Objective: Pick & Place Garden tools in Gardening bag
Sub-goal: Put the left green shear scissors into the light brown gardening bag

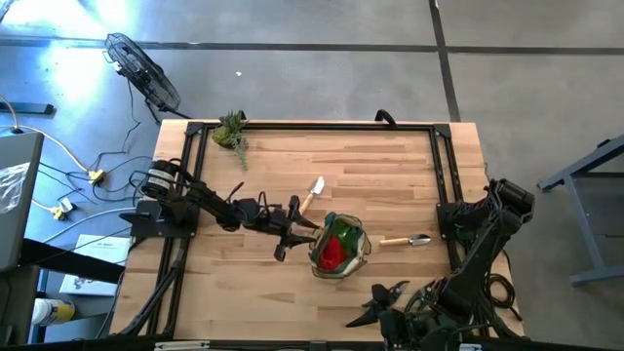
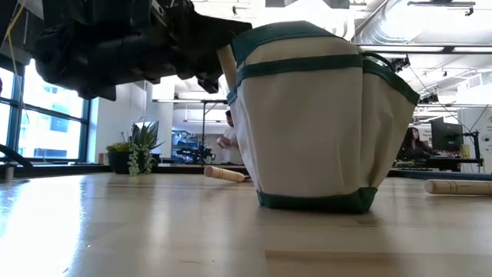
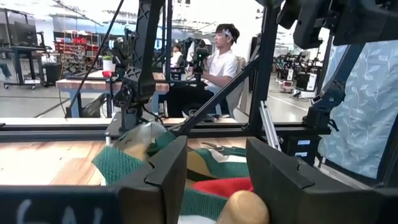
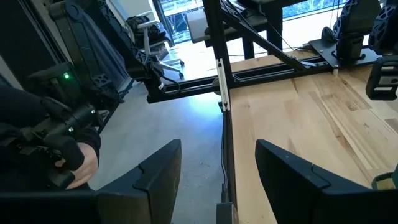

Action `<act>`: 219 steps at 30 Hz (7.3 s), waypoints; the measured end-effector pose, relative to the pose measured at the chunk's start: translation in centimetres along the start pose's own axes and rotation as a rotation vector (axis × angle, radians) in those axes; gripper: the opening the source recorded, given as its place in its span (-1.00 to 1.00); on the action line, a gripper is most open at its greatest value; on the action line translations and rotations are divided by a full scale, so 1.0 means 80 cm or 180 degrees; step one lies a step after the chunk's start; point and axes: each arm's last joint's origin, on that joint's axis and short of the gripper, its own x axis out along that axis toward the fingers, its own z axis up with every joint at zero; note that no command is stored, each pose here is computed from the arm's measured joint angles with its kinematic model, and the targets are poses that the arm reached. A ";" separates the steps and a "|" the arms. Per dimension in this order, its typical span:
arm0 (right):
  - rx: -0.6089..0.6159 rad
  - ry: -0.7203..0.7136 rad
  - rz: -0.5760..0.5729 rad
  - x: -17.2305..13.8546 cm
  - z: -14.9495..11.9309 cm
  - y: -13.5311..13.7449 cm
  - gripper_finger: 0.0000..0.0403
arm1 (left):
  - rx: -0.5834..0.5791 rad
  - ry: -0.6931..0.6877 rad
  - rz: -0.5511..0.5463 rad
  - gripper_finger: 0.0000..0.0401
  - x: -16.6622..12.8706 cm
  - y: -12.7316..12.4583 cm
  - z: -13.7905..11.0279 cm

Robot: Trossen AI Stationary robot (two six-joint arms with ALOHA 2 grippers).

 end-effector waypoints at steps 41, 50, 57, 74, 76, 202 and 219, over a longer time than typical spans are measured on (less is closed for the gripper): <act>-0.0351 0.2645 -0.0530 -0.007 -0.085 -0.059 -0.02 | -0.1391 0.2117 -0.1770 -0.20 -0.048 -0.057 0.031; -0.0680 0.3095 -0.0521 0.009 -0.117 -0.068 -0.02 | -0.1331 0.2205 -0.1782 -0.20 -0.051 -0.078 0.027; -0.0985 0.3597 -0.0440 0.020 -0.153 -0.075 -0.02 | -0.1248 0.2224 -0.1656 -0.20 -0.053 -0.098 0.025; -0.1215 0.3769 -0.0426 0.041 -0.150 -0.101 -0.02 | -0.1115 0.2180 -0.1414 -0.20 -0.054 -0.108 0.024; -0.1186 0.3759 -0.0410 0.043 -0.149 -0.102 -0.02 | -0.1115 0.2181 -0.1415 -0.20 -0.054 -0.109 0.024; -0.0920 -0.0579 -0.1527 0.092 -0.019 -0.097 -0.84 | -0.1095 0.2062 -0.0041 -0.20 -0.052 -0.094 0.019; -0.1140 -0.0814 -0.2602 0.068 -0.034 -0.089 -0.84 | -0.1096 0.2022 0.0127 -0.20 -0.052 -0.092 0.019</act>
